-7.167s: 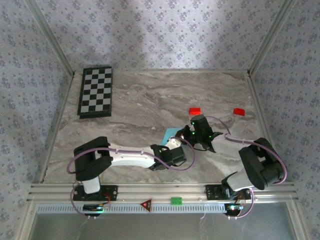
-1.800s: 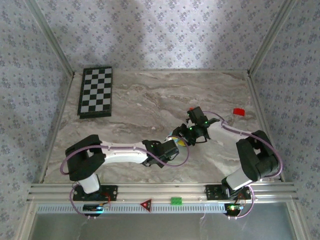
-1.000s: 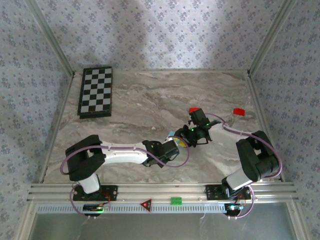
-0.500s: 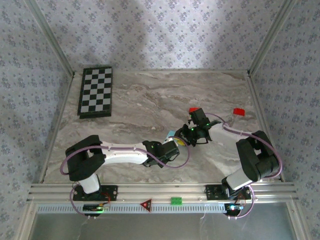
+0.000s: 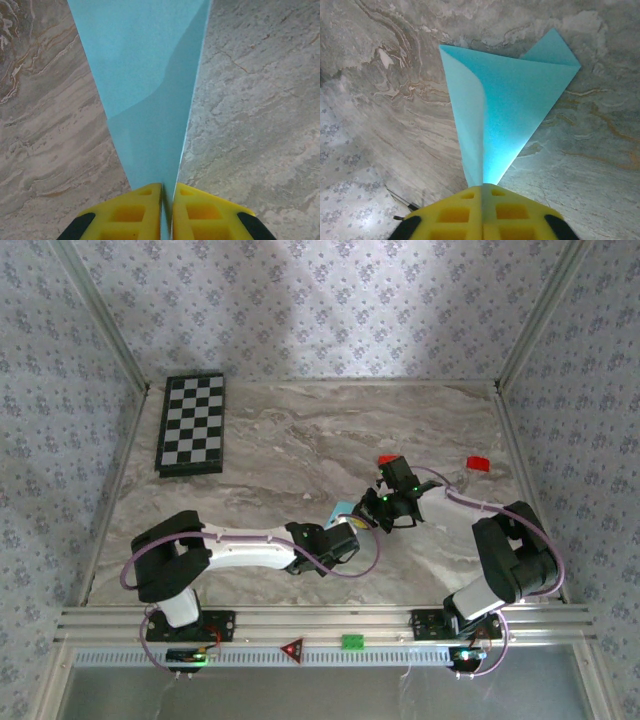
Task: Fold a paper plane with a square sheet of paper (pick it up from the middle)
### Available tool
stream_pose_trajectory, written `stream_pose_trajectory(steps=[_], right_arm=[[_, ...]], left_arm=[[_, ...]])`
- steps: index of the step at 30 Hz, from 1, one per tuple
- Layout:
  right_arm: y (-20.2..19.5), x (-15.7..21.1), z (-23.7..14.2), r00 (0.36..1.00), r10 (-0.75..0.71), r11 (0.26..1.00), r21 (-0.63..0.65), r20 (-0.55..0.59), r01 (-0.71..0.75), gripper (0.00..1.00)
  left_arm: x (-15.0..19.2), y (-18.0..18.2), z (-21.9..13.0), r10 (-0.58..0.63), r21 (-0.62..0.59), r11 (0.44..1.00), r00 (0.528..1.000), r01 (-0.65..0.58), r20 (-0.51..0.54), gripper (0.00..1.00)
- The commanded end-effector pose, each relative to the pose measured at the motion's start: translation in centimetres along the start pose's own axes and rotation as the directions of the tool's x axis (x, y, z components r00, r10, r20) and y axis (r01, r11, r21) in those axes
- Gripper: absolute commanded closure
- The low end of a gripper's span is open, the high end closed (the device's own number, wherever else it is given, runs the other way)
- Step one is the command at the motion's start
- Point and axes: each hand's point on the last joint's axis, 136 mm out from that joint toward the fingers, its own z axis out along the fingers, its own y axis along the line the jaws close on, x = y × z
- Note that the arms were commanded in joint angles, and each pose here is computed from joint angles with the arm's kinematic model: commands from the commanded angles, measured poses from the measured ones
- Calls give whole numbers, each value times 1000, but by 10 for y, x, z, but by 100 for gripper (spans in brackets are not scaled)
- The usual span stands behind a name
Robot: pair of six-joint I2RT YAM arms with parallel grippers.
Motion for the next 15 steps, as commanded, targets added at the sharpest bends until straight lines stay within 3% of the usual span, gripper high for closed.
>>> stream_pose_trajectory(steps=[1, 8, 15], right_arm=[[1, 2, -2, 1000, 9, 1000, -6, -9, -9, 97], [7, 3, -4, 1000, 6, 999, -32, -14, -7, 100], [8, 3, -6, 1000, 7, 999, -38, -11, -8, 100]], left_arm=[[0, 4, -5, 17, -25, 1000, 1000, -17, 6, 86], [-2, 7, -4, 3, -39, 999, 1000, -3, 12, 78], [-1, 8, -3, 5, -54, 999, 1000, -4, 7, 78]])
